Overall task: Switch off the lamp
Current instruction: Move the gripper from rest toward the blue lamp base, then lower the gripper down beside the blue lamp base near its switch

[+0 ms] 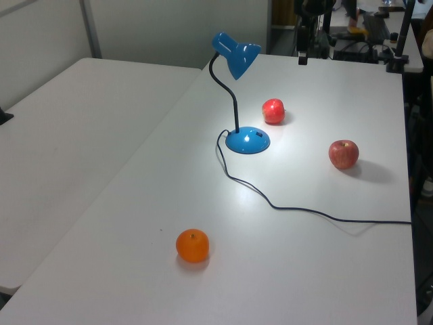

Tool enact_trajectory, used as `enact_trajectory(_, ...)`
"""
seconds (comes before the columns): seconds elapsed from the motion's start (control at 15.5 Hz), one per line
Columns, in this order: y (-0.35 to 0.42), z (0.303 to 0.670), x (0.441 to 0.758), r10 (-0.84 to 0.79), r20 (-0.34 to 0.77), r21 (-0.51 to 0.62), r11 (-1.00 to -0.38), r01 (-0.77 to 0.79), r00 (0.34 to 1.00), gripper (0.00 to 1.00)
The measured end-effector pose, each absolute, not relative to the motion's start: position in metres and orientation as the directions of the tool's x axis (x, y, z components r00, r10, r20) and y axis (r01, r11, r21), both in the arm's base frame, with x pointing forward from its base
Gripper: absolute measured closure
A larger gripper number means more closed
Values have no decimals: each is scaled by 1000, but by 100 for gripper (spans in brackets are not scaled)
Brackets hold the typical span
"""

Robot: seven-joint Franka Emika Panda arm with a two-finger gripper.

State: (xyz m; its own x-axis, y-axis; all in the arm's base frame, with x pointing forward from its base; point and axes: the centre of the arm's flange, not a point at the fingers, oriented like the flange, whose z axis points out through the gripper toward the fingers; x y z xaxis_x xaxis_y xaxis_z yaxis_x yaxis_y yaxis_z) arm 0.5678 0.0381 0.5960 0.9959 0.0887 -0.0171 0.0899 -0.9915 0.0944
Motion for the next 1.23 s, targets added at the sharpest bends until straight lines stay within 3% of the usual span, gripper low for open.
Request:
enact_trajectory(0.39, 38, 596, 568, 88, -17, 95, -991, 90, 996, 0)
enact_trajectory(0.58, 38, 596, 568, 88, -17, 96, -991, 89, 996, 6)
enact_trajectory(0.97, 38, 596, 568, 89, -17, 96, -991, 90, 996, 68)
enact_trajectory(1.1, 38, 596, 568, 96, -18, 95, -991, 97, 995, 95)
enact_trajectory(1.23, 38, 595, 568, 100, -21, 95, -990, 102, 995, 99)
